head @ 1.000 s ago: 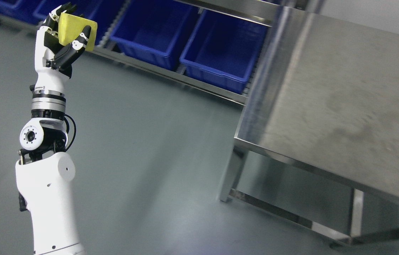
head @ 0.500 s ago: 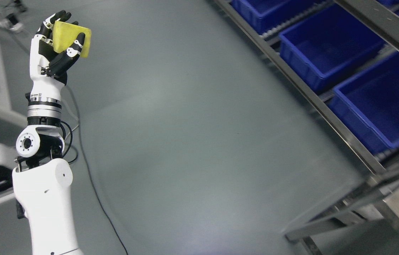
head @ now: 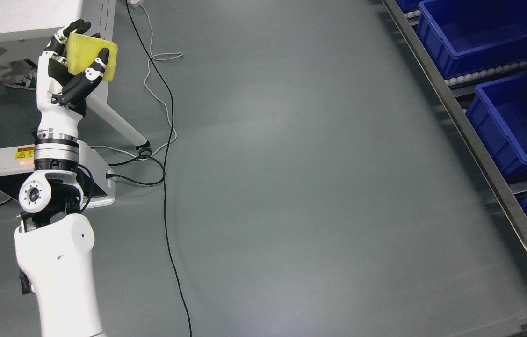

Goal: Move yellow foam block to right shelf middle
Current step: 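Hold the cube raised in the left hand while turning toward the bin shelves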

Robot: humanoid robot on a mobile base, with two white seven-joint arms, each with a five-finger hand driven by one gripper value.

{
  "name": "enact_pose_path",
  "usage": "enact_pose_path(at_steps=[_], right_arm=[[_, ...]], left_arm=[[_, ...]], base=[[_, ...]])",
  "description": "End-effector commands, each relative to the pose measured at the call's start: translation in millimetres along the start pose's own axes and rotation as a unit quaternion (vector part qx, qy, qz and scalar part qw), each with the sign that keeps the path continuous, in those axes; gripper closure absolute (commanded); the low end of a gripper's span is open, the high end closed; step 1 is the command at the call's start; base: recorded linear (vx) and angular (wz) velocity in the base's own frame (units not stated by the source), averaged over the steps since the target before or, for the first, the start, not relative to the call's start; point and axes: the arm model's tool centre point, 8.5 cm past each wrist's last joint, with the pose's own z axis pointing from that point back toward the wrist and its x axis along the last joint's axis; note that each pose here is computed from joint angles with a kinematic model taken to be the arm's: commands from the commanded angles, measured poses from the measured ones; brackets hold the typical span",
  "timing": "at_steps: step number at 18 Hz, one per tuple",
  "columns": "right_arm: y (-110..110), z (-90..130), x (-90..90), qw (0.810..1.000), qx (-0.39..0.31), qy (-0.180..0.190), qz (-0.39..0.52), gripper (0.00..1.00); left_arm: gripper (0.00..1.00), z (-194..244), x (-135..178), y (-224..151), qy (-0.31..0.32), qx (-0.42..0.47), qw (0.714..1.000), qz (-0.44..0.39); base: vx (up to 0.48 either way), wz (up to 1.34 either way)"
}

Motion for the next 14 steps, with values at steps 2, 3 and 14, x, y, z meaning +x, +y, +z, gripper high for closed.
enact_pose_path(at_steps=[2, 3, 14], right_arm=[[-11.3, -0.9, 6.0, 1.0, -0.009, -0.009, 0.002, 0.0], [-11.3, -0.9, 6.0, 1.0, -0.009, -0.009, 0.002, 0.0], [-11.3, -0.9, 6.0, 1.0, -0.009, -0.009, 0.002, 0.0]], left_arm=[[0.62, 3.0, 4.8, 11.5, -0.003, 0.009, 1.0, -0.01], [0.62, 2.5, 3.6, 9.4, 0.001, 0.006, 1.0, -0.009], [0.62, -4.1, 3.8, -21.4, 0.01, -0.038, 0.999, -0.008]], base=[[0.094, 0.06], [0.097, 0.01], [0.237, -0.11]])
